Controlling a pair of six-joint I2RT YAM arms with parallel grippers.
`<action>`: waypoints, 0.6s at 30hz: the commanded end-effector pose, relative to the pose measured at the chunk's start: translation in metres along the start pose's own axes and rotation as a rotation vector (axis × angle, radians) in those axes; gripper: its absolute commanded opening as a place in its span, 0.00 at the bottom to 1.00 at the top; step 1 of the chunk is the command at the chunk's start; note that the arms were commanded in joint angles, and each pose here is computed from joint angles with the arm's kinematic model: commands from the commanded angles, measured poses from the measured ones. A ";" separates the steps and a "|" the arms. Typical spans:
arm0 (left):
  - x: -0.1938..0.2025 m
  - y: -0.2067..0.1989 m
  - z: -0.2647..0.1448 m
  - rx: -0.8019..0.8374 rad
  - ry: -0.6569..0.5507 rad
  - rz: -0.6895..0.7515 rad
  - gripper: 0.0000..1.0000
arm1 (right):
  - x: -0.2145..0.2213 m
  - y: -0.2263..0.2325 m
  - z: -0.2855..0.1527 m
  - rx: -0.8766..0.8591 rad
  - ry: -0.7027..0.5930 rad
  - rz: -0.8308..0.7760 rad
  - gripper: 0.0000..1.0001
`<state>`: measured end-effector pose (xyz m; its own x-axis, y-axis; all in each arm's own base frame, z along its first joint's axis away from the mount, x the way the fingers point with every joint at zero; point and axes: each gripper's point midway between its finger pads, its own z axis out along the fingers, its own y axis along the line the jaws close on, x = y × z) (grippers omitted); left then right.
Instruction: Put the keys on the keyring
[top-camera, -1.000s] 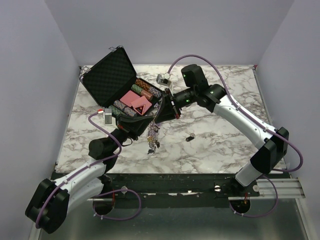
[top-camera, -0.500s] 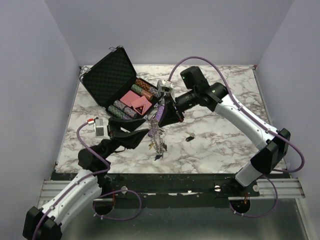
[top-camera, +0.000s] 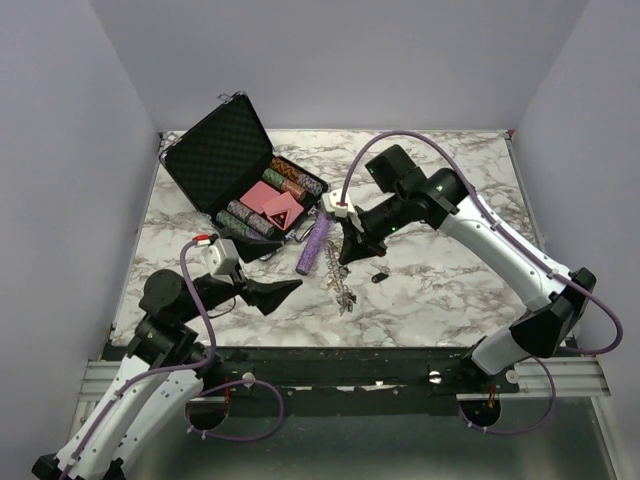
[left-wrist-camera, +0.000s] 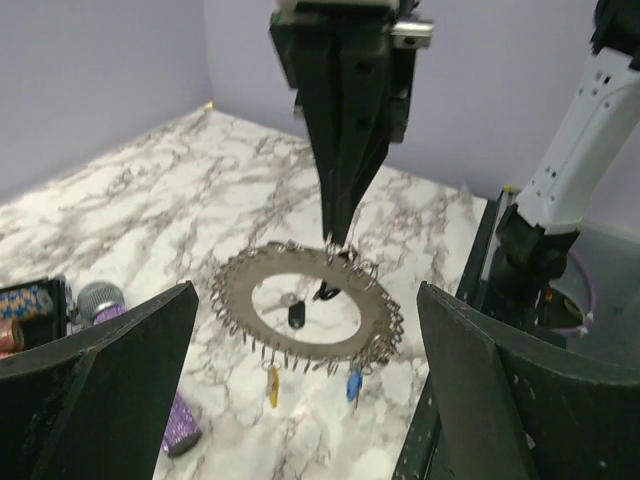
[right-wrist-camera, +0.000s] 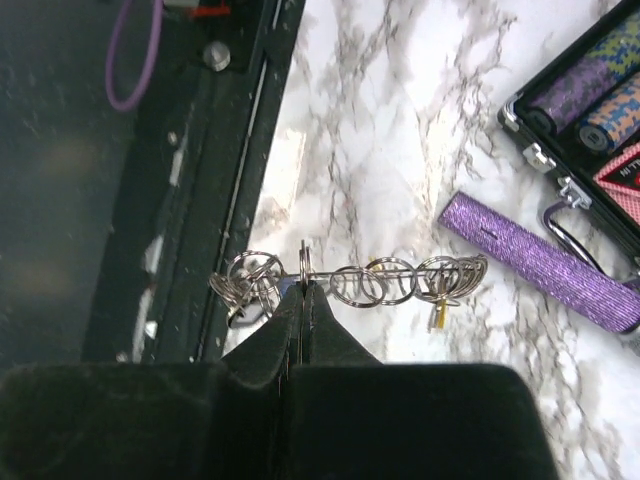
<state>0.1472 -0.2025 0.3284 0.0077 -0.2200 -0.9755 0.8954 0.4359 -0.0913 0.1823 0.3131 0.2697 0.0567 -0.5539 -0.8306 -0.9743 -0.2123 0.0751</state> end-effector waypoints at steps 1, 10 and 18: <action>0.035 0.007 -0.012 -0.044 0.125 -0.013 0.99 | 0.013 0.011 -0.020 0.034 0.157 -0.190 0.00; 0.050 -0.002 0.001 0.080 0.088 0.027 0.88 | 0.025 0.009 -0.037 0.041 0.349 -0.306 0.00; 0.063 0.001 0.008 0.020 0.118 0.146 0.89 | 0.026 0.010 -0.033 0.034 0.376 -0.330 0.00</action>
<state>0.1452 -0.2206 0.2630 -0.0203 -0.0848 -0.9962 0.9239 0.3792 -0.0512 0.1894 0.2813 0.2721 0.4224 -0.6815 -0.5976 -0.9035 -0.3695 -0.2172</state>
